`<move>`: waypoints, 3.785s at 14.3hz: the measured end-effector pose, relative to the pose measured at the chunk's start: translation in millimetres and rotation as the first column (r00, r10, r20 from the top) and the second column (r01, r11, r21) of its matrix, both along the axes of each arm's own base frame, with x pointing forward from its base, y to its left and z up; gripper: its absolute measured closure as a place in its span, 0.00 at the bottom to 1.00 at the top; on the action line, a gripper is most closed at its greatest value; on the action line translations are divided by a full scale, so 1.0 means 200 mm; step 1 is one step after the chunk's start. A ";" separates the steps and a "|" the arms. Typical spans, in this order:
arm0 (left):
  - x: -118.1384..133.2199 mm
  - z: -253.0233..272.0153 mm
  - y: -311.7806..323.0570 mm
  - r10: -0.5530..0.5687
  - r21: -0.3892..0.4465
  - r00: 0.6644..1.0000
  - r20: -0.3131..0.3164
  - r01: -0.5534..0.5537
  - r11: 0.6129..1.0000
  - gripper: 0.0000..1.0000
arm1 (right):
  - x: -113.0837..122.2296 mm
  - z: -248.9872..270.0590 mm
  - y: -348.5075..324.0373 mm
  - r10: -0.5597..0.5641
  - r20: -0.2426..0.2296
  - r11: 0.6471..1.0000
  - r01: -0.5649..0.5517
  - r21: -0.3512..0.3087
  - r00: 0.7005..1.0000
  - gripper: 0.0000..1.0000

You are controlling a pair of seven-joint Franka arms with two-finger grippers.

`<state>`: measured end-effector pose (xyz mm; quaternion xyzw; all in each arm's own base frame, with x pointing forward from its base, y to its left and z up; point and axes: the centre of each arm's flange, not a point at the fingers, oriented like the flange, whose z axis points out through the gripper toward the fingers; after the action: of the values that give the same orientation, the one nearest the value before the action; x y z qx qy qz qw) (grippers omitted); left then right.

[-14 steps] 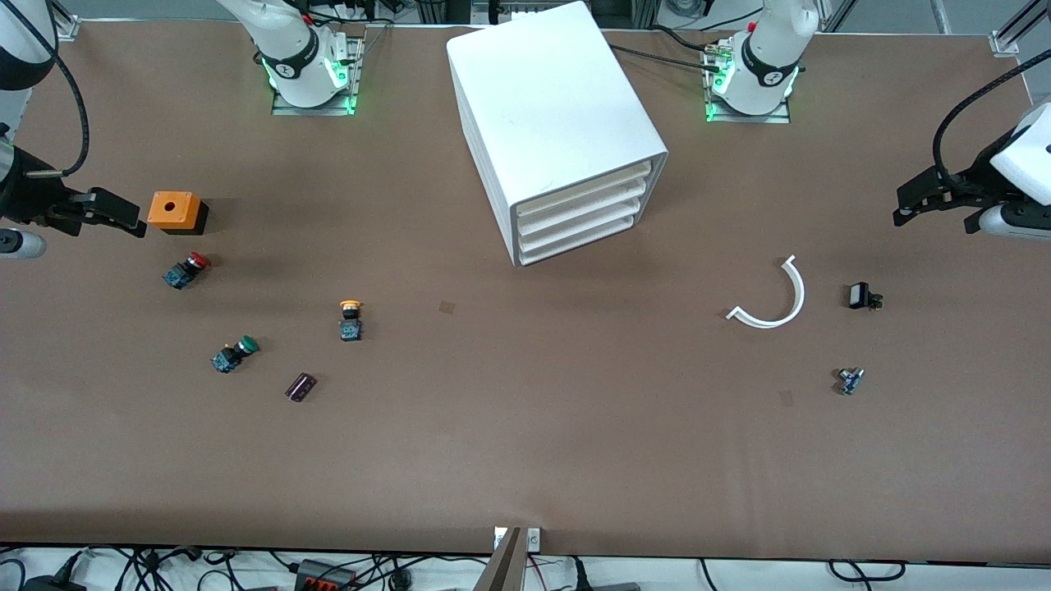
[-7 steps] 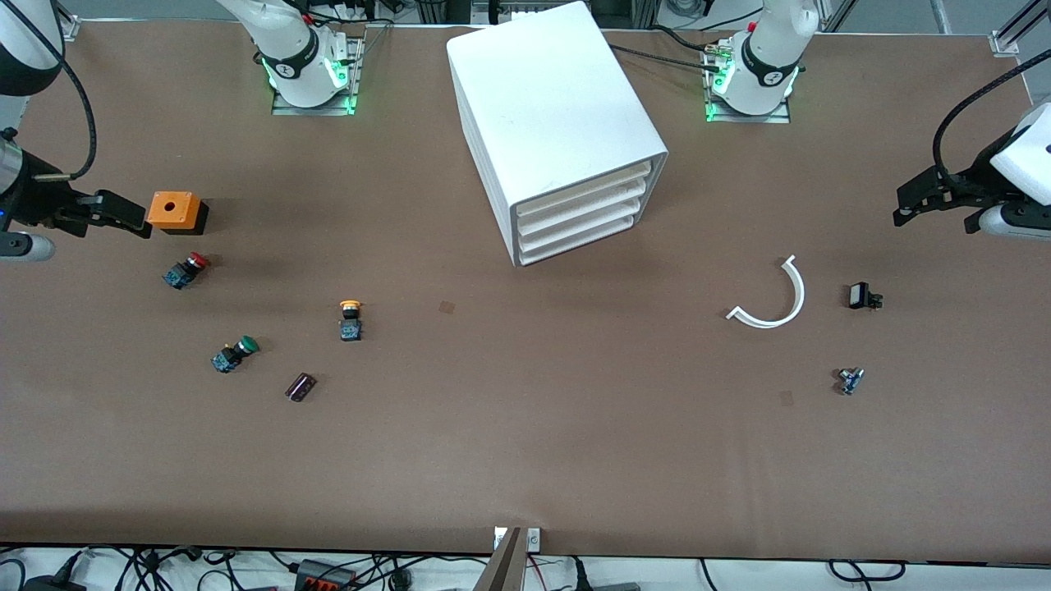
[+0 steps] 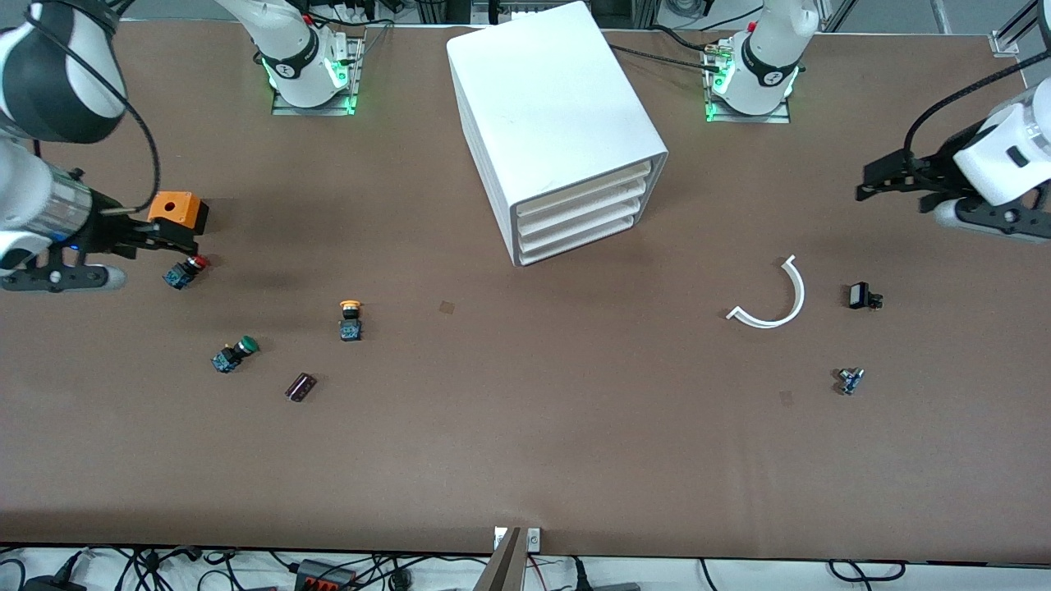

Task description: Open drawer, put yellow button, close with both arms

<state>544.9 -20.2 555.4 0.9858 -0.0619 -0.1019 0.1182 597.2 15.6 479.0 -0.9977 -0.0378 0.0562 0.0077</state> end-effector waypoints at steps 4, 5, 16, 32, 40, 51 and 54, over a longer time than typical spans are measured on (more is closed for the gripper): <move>0.06 -0.26 -0.16 -0.022 -0.258 0.982 -0.188 -0.028 0.966 0.00 | 0.07 -0.26 0.28 0.088 -0.023 0.996 -0.088 -0.001 0.996 0.00; 0.07 -0.34 -0.21 -0.052 -0.325 0.971 -0.233 -0.027 0.945 0.00 | 0.09 -0.34 0.35 0.107 -0.030 0.994 -0.107 -0.002 0.994 0.00; 0.13 -1.20 -0.86 -0.399 -0.796 0.888 -0.228 0.066 0.601 0.02 | 0.14 -0.79 0.66 0.154 -0.048 0.988 -0.155 -0.013 0.987 0.00; -0.27 -1.66 -1.06 -0.428 -0.942 0.903 -0.040 0.109 0.317 0.74 | 0.16 -1.43 0.79 0.129 -0.049 0.991 -0.131 -0.030 0.990 0.00; -0.14 -1.63 -1.01 -0.415 -0.934 0.910 0.008 0.155 0.322 0.85 | 0.13 -1.51 0.80 0.126 -0.073 0.991 -0.129 -0.035 0.989 0.20; 0.26 -1.61 -0.81 -0.346 -0.909 0.934 0.083 0.214 0.358 0.80 | 0.34 -1.20 0.87 0.129 0.071 0.992 -0.128 -0.014 0.989 0.59; 0.30 -1.61 -0.73 -0.312 -0.902 0.950 0.031 0.161 0.401 0.51 | 0.45 -0.91 1.00 0.153 0.163 0.988 -0.155 0.002 0.975 0.59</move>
<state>605.1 -166.9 233.7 0.7437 -0.2367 -0.1393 0.6094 687.4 215.5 296.8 -0.9929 -0.1158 -0.0252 0.0077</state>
